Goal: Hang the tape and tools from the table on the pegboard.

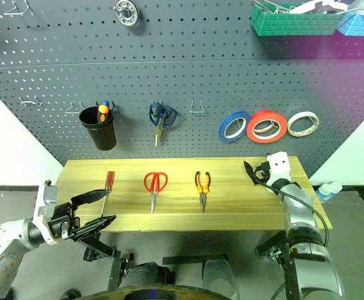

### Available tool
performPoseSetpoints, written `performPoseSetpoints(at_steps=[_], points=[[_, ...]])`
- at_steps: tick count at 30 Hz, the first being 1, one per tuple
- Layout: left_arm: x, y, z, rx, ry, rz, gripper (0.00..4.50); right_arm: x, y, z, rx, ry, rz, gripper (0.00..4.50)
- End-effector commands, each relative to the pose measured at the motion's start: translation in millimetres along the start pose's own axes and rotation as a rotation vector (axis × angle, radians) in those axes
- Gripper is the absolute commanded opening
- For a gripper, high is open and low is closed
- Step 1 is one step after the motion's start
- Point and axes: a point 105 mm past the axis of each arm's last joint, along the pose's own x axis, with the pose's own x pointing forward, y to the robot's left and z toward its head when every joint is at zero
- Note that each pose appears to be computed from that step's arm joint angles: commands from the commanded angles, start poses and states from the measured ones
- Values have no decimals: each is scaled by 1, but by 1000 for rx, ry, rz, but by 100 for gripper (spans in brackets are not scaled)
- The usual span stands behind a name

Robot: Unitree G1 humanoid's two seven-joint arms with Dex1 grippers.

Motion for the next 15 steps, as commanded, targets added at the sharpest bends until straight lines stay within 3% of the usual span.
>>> performPoseSetpoints(at_steps=[1, 4, 7, 15], points=[[1, -1, 10, 45, -15, -8, 450, 11, 16, 19, -14, 13, 4, 446], [1, -1, 10, 44, -13, -8, 450, 19, 32, 31, 105, 13, 1, 446], [1, -3, 10, 46, -8, -7, 450, 28, 57, 38, 88, 25, 25, 446], [1, -11, 13, 46, -11, 7, 450, 40, 91, -6, 208, 285, 5, 446]])
